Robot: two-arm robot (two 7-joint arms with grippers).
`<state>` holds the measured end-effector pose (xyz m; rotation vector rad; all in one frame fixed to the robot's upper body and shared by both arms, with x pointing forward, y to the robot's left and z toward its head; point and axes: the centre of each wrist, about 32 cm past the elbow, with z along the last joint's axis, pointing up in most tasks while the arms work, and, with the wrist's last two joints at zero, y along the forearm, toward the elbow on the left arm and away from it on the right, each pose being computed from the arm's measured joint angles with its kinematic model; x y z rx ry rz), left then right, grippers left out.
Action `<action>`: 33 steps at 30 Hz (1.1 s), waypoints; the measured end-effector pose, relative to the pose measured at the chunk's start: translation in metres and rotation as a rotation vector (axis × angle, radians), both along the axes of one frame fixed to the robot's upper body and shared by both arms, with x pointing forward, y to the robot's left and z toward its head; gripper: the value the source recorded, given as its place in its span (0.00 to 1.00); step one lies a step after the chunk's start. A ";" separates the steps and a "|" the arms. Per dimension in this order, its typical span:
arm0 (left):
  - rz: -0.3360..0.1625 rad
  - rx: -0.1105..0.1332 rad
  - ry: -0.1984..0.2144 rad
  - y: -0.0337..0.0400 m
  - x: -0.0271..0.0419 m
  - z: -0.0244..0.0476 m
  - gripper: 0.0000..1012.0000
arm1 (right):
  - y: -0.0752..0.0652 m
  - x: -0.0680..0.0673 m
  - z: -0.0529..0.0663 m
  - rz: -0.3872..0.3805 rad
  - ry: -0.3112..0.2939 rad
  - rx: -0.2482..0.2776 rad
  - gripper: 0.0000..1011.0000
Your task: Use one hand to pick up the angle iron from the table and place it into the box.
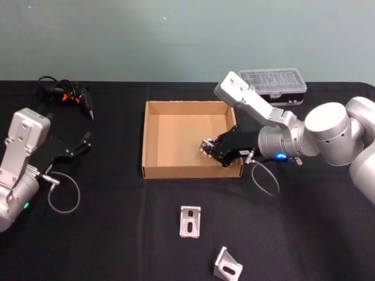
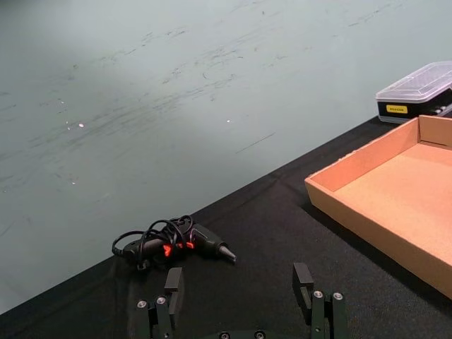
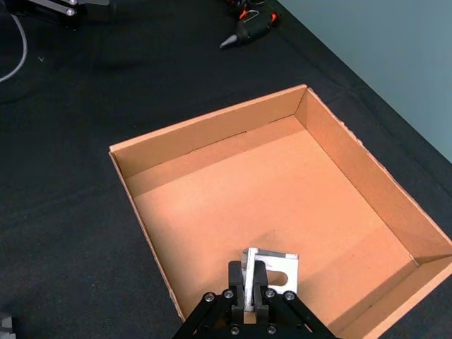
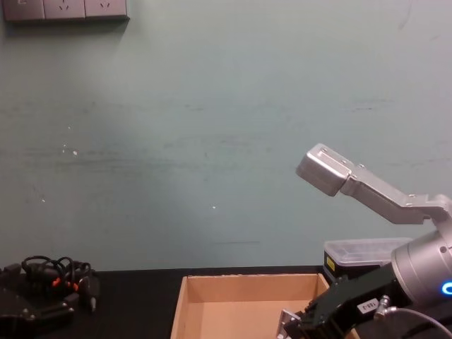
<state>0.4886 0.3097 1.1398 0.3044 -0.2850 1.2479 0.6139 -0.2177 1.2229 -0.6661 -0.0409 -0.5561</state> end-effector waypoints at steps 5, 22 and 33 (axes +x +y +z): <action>0.000 0.000 0.000 0.0000 0.0000 0.0000 1.00 | 0.000 -0.001 -0.001 0.000 0.000 -0.003 0.19; 0.000 0.000 0.000 0.0000 0.0000 0.0000 1.00 | -0.010 -0.013 0.009 -0.045 -0.100 0.077 0.74; 0.000 0.000 0.000 0.0000 0.0000 0.0000 1.00 | -0.035 -0.044 0.020 -0.094 -0.145 0.219 0.99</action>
